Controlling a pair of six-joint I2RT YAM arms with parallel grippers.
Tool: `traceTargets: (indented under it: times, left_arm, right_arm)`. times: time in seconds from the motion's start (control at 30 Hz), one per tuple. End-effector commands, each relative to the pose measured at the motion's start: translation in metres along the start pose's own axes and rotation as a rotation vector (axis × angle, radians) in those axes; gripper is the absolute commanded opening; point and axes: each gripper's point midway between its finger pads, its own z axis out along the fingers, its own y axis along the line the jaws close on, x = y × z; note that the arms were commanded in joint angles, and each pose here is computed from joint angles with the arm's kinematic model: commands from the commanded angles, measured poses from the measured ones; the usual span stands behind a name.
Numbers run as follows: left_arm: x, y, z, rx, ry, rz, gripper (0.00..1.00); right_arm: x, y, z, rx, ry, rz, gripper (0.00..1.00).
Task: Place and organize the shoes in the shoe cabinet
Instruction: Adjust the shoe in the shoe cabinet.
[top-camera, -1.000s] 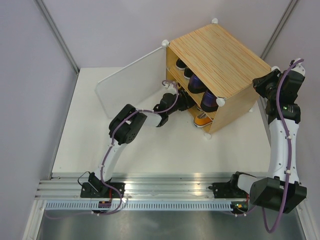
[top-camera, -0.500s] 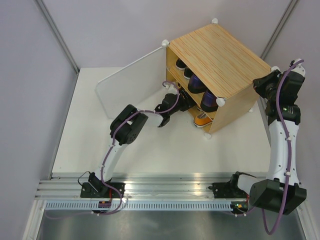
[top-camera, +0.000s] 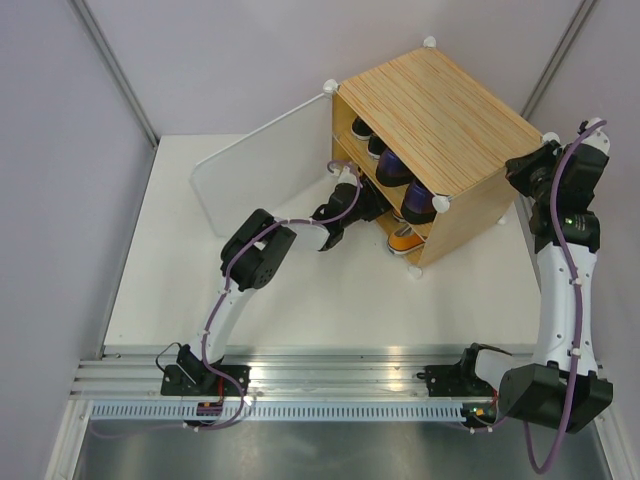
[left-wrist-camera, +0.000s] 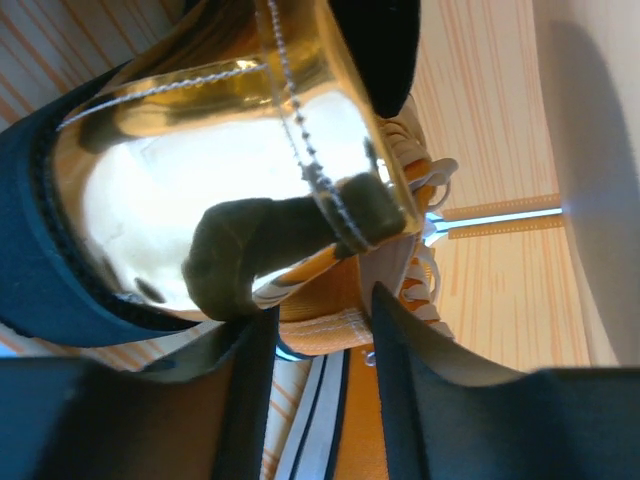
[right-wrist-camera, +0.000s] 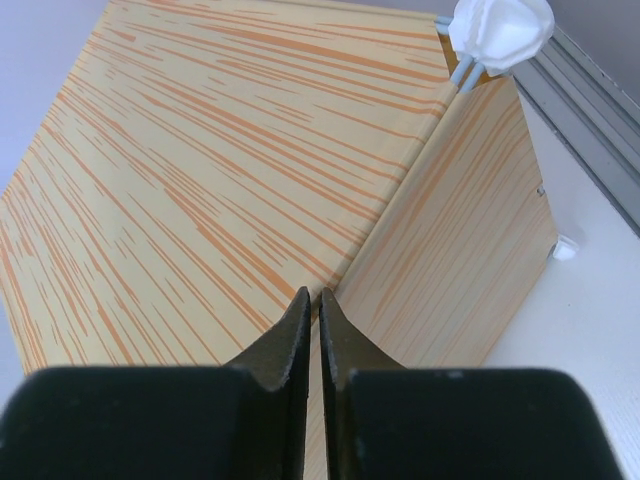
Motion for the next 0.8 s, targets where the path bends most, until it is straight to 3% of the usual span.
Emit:
traceTargets:
  times: [0.0,0.07,0.13,0.23,0.77]
  left_arm:
    - [0.003,0.012,0.004,-0.065,0.010,-0.007,0.42]
    - [0.006,0.013,0.003,-0.063,0.019,-0.009,0.29]
    - [0.009,0.014,0.002,-0.066,0.026,-0.004,0.23]
    - [0.010,0.011,0.001,-0.056,0.036,0.000,0.03]
    - [-0.013,-0.022,-0.022,-0.001,-0.012,0.118,0.02]
  right_arm:
    - [0.031,0.022,0.000,-0.110,0.115,0.000,0.07]
    - [0.031,0.020,0.001,-0.103,0.112,-0.001,0.07]
    - [0.031,0.020,0.000,-0.103,0.112,0.000,0.07]
    - [0.030,0.021,-0.001,-0.105,0.110,-0.001,0.08]
    - [0.032,0.019,0.000,-0.098,0.111,-0.003,0.08]
